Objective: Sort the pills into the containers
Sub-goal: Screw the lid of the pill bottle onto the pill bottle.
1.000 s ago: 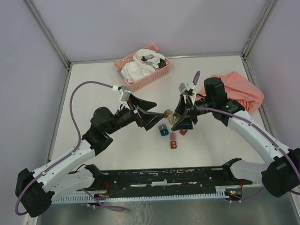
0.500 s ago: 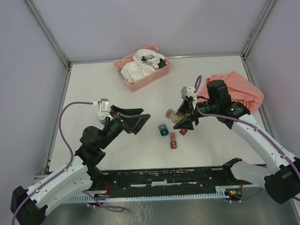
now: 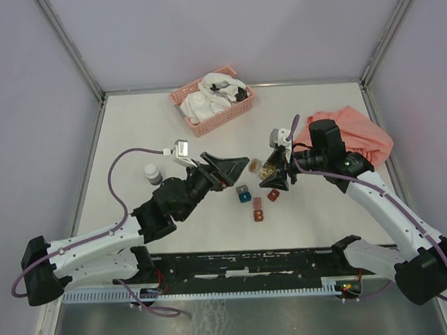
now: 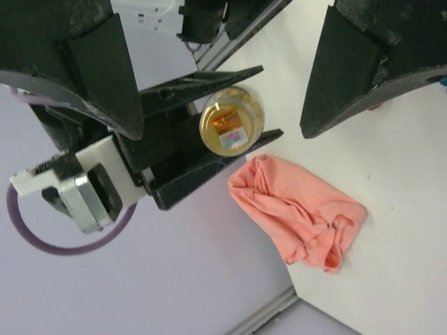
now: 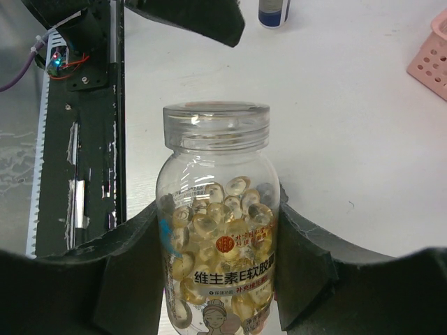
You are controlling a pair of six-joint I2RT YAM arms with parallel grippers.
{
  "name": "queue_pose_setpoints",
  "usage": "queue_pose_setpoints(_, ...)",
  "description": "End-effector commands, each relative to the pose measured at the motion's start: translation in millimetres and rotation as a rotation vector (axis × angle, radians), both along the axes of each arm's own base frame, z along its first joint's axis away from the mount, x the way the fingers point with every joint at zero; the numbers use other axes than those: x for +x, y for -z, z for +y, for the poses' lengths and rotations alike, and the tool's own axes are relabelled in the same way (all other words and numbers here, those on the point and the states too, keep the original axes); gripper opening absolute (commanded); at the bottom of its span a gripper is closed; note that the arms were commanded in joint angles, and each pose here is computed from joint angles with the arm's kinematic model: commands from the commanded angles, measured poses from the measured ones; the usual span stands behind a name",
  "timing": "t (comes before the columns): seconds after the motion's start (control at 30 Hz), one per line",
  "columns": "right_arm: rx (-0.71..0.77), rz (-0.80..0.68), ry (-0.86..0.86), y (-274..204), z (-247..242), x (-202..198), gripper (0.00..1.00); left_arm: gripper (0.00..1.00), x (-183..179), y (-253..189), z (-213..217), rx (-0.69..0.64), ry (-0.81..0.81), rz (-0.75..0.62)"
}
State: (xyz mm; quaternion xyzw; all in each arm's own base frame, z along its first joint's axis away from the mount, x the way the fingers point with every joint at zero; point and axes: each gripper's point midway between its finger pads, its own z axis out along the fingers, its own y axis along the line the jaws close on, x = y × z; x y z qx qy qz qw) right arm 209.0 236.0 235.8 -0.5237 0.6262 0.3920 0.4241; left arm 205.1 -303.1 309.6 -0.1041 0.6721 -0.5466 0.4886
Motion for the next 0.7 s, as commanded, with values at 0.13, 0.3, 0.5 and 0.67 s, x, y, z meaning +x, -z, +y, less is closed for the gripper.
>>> queue_pose_setpoints(0.13, 0.02, -0.069, -0.006, -15.9, 2.2, 3.1, 0.02, 1.0, 27.7, -13.4, -12.5, -0.033, -0.199, 0.101)
queue_pose_setpoints(0.3, 0.019, -0.067, -0.005, -15.7, 2.0, 3.3, 0.02, 0.94, 28.9, -13.2, -28.0, -0.017, -0.195, 0.105)
queue_pose_setpoints(0.5, 0.017, -0.063, -0.006, -15.0, 2.5, 2.9, 0.02, 0.88, 25.8, -12.0, -41.4, -0.008, -0.177, 0.111)
queue_pose_setpoints(0.67, 0.015, -0.063, -0.004, -15.1, 2.5, 3.3, 0.02, 0.83, 23.7, -13.5, -42.5, -0.013, -0.174, 0.111)
